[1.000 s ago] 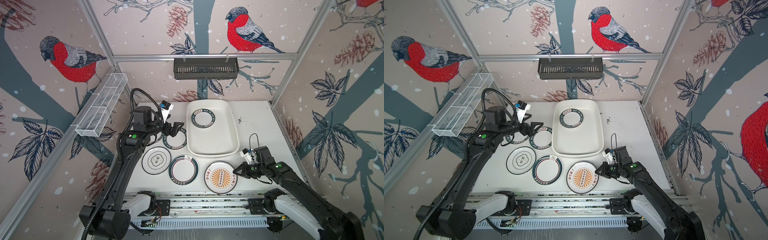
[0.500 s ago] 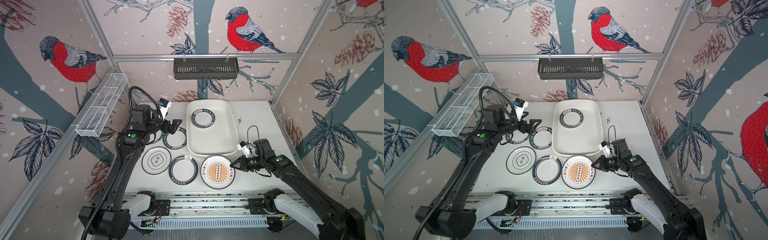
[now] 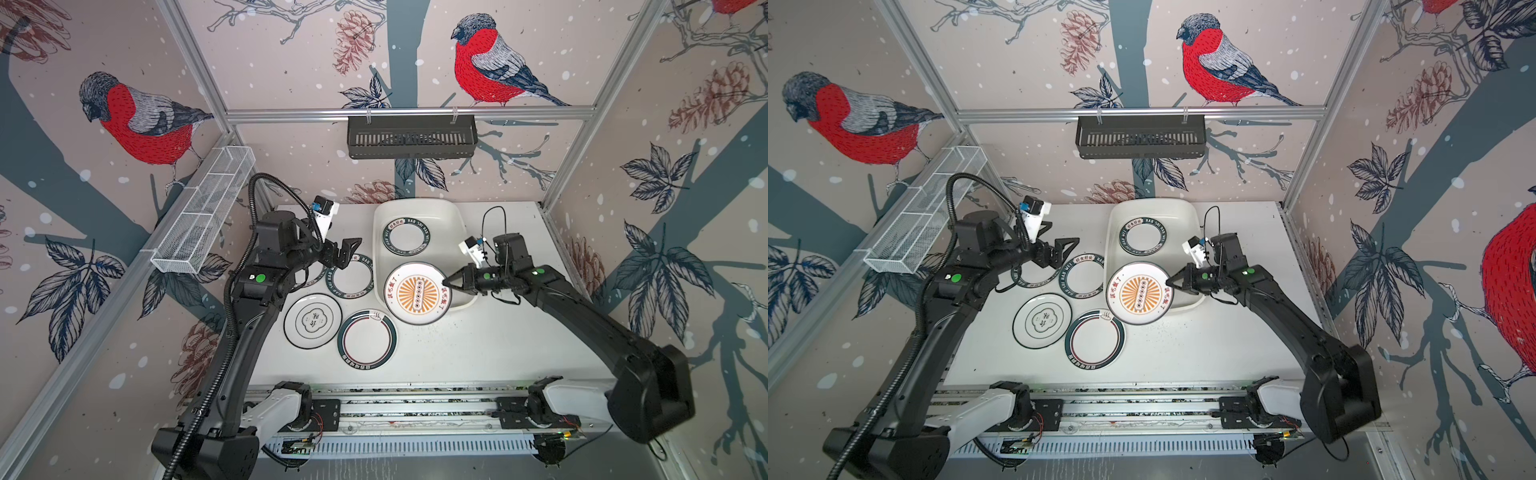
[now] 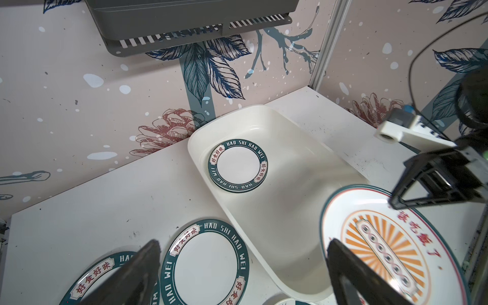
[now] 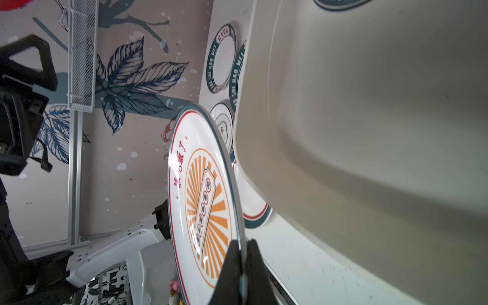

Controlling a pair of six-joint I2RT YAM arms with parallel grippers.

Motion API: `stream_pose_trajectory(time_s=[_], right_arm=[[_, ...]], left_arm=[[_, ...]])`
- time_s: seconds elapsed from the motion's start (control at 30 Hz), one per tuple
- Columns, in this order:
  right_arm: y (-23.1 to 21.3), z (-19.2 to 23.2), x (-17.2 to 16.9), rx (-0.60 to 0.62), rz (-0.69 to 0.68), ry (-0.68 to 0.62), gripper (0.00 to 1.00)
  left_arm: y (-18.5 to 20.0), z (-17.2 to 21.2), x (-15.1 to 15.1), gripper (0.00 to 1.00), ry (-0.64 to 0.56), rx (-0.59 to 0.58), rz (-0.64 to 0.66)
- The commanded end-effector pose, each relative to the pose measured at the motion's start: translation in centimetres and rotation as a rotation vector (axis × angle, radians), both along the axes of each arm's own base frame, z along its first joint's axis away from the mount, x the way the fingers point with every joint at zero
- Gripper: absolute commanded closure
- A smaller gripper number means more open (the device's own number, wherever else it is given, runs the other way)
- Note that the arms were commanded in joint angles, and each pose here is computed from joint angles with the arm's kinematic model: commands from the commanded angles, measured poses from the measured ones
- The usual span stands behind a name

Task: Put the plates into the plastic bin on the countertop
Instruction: 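Carry the sunburst plate into the white tray and lower it with the right gripper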

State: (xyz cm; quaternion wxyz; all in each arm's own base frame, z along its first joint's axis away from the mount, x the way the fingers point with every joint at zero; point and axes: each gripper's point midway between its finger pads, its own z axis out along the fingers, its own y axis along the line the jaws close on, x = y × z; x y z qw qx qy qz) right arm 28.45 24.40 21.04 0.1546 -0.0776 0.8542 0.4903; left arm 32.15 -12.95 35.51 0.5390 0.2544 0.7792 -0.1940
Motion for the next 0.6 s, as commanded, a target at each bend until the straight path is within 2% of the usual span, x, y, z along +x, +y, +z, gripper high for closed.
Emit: stream_pose_trajectory(time_s=[0.0, 0.3, 0.57], right_arm=[[0.9, 1.0, 3.9, 0.035, -0.018, -0.064, 0.99], [1.2, -1.4, 14.1, -0.022, -0.167, -0.107, 0.99], [1.4, -4.3, 21.1, -0.088, -0.302, -0.148, 0.99]], left_arm=[[-0.4, 0.2, -0.6, 0.03, -0.003, -0.008, -0.028], [-1.1, 0.2, -1.9, 0.02, -0.006, -0.027, -0.087], [-1.3, 0.0, -1.9, 0.02, 0.01, -0.031, -0.098]])
